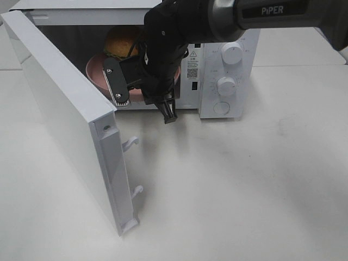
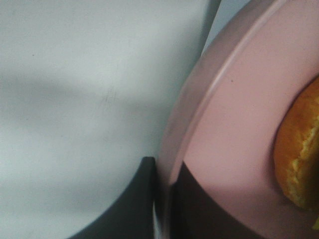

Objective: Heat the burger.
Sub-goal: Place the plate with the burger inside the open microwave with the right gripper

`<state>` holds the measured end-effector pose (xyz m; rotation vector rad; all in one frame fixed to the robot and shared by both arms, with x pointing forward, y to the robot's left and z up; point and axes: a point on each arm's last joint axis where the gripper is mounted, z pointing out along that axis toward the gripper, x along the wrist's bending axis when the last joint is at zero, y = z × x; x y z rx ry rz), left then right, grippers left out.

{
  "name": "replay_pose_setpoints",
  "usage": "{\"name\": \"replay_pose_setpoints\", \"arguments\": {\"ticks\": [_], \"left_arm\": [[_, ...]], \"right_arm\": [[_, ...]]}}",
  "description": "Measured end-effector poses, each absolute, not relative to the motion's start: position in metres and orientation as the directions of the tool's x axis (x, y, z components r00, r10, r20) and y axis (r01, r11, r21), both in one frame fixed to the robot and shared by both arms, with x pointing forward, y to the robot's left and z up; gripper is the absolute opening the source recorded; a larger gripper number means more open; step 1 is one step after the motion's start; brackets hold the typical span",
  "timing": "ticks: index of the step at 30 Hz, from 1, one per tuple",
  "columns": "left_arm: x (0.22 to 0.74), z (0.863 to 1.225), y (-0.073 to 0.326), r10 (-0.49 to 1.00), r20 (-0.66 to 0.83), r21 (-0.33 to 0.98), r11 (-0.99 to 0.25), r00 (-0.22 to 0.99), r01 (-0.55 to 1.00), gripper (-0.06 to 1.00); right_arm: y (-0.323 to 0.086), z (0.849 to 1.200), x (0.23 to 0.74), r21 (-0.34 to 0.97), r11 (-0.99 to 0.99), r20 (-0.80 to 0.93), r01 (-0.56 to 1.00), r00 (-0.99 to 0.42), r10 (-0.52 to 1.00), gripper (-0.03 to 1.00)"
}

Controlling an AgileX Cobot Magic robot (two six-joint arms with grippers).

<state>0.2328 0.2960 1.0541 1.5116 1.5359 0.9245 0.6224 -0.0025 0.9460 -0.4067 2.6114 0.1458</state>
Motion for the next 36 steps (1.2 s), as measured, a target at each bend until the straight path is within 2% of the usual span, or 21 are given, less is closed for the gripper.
{"name": "replay_pose_setpoints", "arguments": {"ticks": [17, 23, 28, 29, 30, 31, 33, 34, 35, 36], "left_arm": [[0.233, 1.054, 0.296, 0.999, -0.037, 0.9, 0.03, 0.007, 0.435, 0.99], [0.233, 1.054, 0.296, 0.999, -0.037, 0.9, 0.03, 0.007, 0.435, 0.99], [0.233, 1.054, 0.296, 0.999, -0.037, 0.9, 0.03, 0.007, 0.435, 0.99], [0.233, 1.054, 0.296, 0.999, -0.037, 0.9, 0.03, 0.007, 0.435, 0.99], [0.233, 1.054, 0.296, 0.999, -0.037, 0.9, 0.03, 0.007, 0.435, 0.99], [0.233, 1.054, 0.296, 0.999, -0.037, 0.9, 0.03, 0.007, 0.435, 0.99], [0.233, 1.054, 0.296, 0.999, -0.037, 0.9, 0.03, 0.007, 0.435, 0.99], [0.233, 1.054, 0.296, 0.999, -0.037, 0.9, 0.03, 0.007, 0.435, 0.99], [0.233, 1.054, 0.296, 0.999, -0.037, 0.9, 0.03, 0.007, 0.435, 0.99], [0.233, 1.054, 0.296, 0.999, -0.037, 0.9, 0.03, 0.007, 0.435, 0.99]], "right_arm": [[0.013, 0.934, 0.644, 0.041, 0.961, -0.518, -0.274, -0.828, -0.214, 0.04], [0.014, 0.928, 0.649, 0.043, 0.96, -0.545, -0.278, -0.812, -0.211, 0.08], [0.018, 0.928, 0.653, 0.053, 0.953, -0.583, -0.298, -0.784, -0.212, 0.15], [0.019, 0.93, 0.655, 0.062, 0.95, -0.601, -0.305, -0.771, -0.208, 0.2], [0.019, 0.93, 0.655, 0.062, 0.95, -0.601, -0.305, -0.771, -0.208, 0.2], [0.02, 0.931, 0.656, 0.07, 0.948, -0.613, -0.31, -0.763, -0.205, 0.26], [0.021, 0.931, 0.656, 0.073, 0.948, -0.616, -0.31, -0.761, -0.202, 0.29], [0.021, 0.931, 0.656, 0.074, 0.948, -0.619, -0.31, -0.76, -0.199, 0.35], [0.021, 0.931, 0.656, 0.074, 0.948, -0.619, -0.31, -0.76, -0.199, 0.35], [0.021, 0.93, 0.656, 0.075, 0.949, -0.618, -0.308, -0.761, -0.198, 0.4]]}}
